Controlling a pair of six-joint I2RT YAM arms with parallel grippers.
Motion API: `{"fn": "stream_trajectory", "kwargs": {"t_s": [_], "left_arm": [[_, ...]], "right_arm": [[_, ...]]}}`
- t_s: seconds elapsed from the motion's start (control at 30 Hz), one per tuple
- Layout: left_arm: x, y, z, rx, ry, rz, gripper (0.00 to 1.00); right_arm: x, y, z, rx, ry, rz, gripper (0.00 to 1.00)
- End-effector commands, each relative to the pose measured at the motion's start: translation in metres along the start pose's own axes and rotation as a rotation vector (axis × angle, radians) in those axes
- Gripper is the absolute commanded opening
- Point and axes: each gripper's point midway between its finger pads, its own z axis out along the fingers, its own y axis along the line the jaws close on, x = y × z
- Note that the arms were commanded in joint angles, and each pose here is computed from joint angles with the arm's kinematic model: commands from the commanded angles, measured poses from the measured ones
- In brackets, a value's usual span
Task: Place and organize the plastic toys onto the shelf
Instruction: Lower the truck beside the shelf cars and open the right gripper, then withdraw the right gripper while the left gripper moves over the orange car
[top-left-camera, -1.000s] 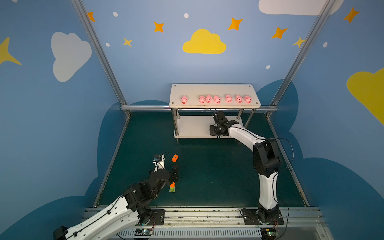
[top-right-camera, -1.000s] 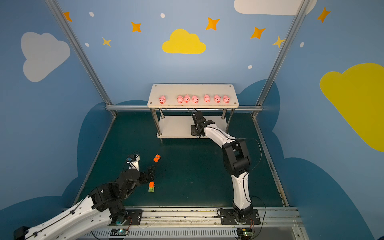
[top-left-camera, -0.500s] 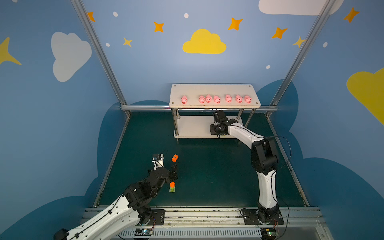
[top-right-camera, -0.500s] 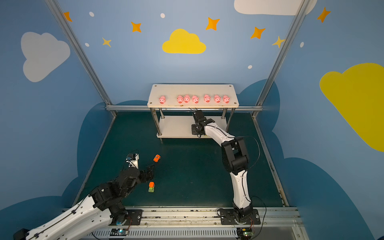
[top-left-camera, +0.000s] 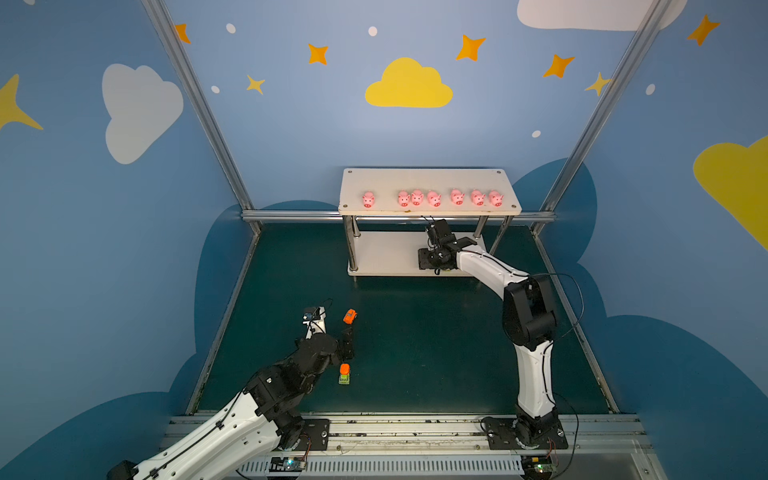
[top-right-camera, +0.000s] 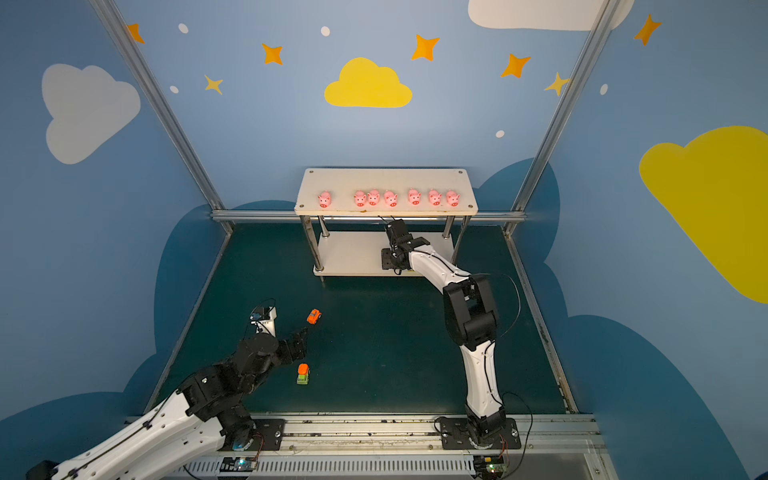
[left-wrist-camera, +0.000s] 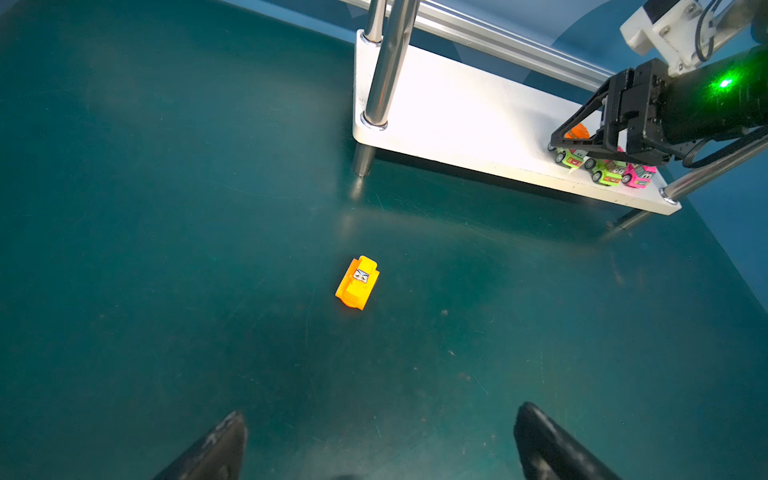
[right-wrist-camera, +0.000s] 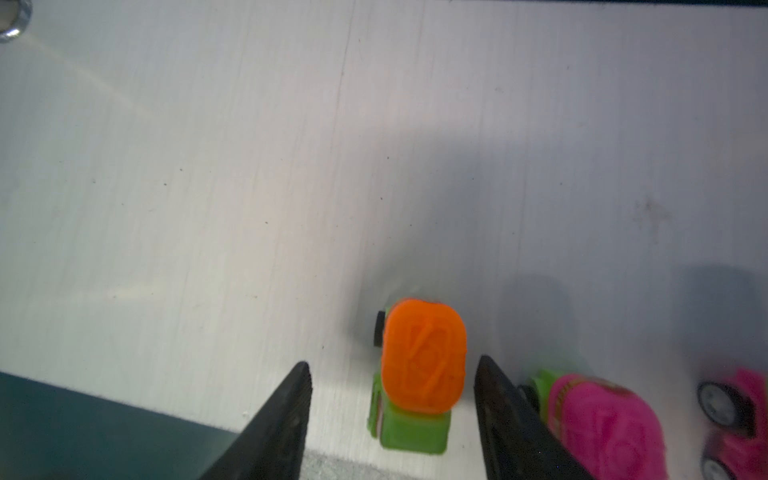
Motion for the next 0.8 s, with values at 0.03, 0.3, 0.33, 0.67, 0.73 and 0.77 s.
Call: {"fn": "stream_trajectory", "kwargs": {"t_s": [0.03,0.3,0.33,0.67,0.73,0.77], "left_arm": [[-0.008,-0.007,-0.006,0.036,-0.012,-0.029,1.00],[0.003,-0.001,-0.006,0.049,0.004,-0.075,1.00],[0.005,0.000,-0.006,0.046,0.008,-0.081,1.00],[0.020,0.004,-0.007,0.071,0.044,-0.111,1.00],[0.021,0.003,-0.008,0.078,0.048,-0.101,1.00],[0.021,0.002,-0.008,0.086,0.052,-0.093,1.00]], "right_arm": [[-0.011,0.009,-0.036,-0.051,-0.062,0.026,0.66],[0.009,0.021,-0.055,-0.096,-0.061,0.039,0.67],[0.013,0.022,-0.058,-0.096,-0.061,0.039,0.67],[0.058,0.041,-0.099,-0.176,-0.053,0.034,0.70],[0.070,0.052,-0.110,-0.205,-0.040,0.002,0.72],[0.078,0.059,-0.117,-0.224,-0.034,-0.024,0.73]]}}
